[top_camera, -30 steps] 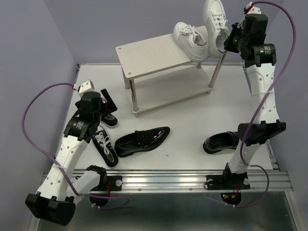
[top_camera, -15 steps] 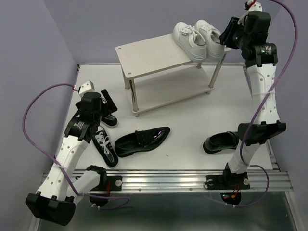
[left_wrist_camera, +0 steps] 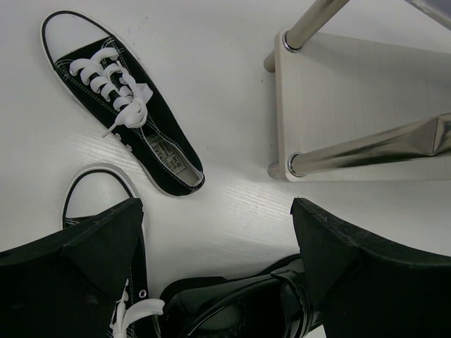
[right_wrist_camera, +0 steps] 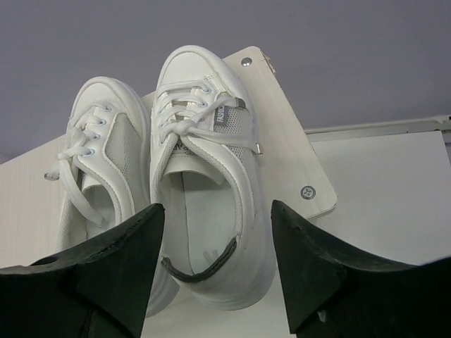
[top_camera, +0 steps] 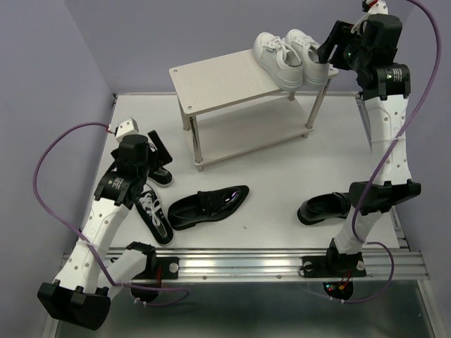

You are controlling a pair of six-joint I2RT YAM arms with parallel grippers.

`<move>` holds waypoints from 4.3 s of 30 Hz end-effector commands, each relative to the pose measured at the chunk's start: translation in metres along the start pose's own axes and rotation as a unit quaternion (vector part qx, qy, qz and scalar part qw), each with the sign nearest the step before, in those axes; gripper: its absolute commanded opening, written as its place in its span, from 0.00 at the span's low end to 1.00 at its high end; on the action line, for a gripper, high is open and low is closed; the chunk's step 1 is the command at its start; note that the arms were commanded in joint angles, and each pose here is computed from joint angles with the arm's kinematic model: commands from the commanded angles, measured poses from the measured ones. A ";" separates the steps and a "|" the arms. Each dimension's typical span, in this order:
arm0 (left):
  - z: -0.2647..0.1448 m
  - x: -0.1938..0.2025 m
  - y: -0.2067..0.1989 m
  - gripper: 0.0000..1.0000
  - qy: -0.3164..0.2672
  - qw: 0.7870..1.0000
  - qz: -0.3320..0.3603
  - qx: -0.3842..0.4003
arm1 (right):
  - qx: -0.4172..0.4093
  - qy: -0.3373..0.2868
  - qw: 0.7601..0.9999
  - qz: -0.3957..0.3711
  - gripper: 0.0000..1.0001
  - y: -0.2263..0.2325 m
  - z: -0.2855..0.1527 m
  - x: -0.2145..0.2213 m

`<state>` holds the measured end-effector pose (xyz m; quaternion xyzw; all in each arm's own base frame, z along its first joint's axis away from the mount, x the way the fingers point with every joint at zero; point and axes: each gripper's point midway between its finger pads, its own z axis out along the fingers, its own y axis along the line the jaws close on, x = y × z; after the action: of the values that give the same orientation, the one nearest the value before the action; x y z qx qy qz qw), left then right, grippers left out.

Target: Place and organize the shoes onto the shoe shelf

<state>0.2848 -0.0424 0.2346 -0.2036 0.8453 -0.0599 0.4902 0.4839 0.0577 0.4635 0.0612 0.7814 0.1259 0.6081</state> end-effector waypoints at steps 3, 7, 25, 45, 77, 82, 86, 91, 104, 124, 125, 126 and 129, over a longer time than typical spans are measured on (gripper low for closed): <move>0.000 -0.009 -0.004 0.99 -0.014 1.000 -0.005 0.005 | -0.001 -0.138 0.990 -0.001 0.74 0.013 -0.090 -0.081; 0.000 -0.009 -0.003 0.99 -0.014 1.000 -0.001 0.005 | -0.001 -0.136 0.991 0.001 0.76 0.012 -0.119 -0.072; -0.004 0.010 -0.007 0.99 0.019 0.999 0.033 0.036 | 0.050 0.186 0.975 0.108 0.79 -0.043 -0.175 0.237; 0.002 0.023 -0.008 0.99 0.032 0.998 0.032 0.046 | 0.152 0.302 0.910 0.240 0.83 -0.080 -0.179 0.399; 0.007 0.015 -0.013 0.99 0.030 0.998 0.036 0.043 | -0.024 0.409 0.902 -0.137 0.09 0.096 -0.184 0.456; 0.009 0.013 -0.014 0.99 0.031 0.998 0.041 0.042 | -0.026 0.369 0.922 -0.111 0.48 0.101 -0.183 0.426; 0.014 0.017 -0.016 0.99 0.039 0.997 0.044 0.043 | -0.020 0.333 0.940 -0.076 0.49 0.101 -0.188 0.397; 0.015 0.019 -0.016 0.99 0.040 0.997 0.045 0.046 | 0.028 0.299 0.954 -0.020 0.61 0.073 -0.201 0.382; 0.014 0.023 -0.016 0.99 0.043 0.997 0.045 0.052 | 0.101 0.318 0.941 0.059 0.72 0.033 -0.207 0.424; 0.017 0.036 -0.016 0.99 0.050 0.996 0.034 0.062 | 0.009 0.293 0.939 0.179 0.67 0.052 -0.199 0.411; 0.017 0.035 -0.016 0.99 0.049 0.996 0.033 0.062 | 0.009 0.288 0.940 0.182 0.67 0.052 -0.199 0.407; 0.017 0.035 -0.016 0.99 0.049 0.996 0.033 0.061 | 0.020 0.283 0.942 0.179 0.67 0.048 -0.199 0.404; 0.017 0.034 -0.016 0.99 0.047 0.997 0.032 0.060 | 0.042 0.259 0.948 0.179 0.70 0.037 -0.200 0.390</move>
<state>0.2865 -0.0686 0.1974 -0.1405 0.8774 -0.0974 0.4483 0.1741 0.1783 0.1234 0.1584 0.9160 0.2145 0.2998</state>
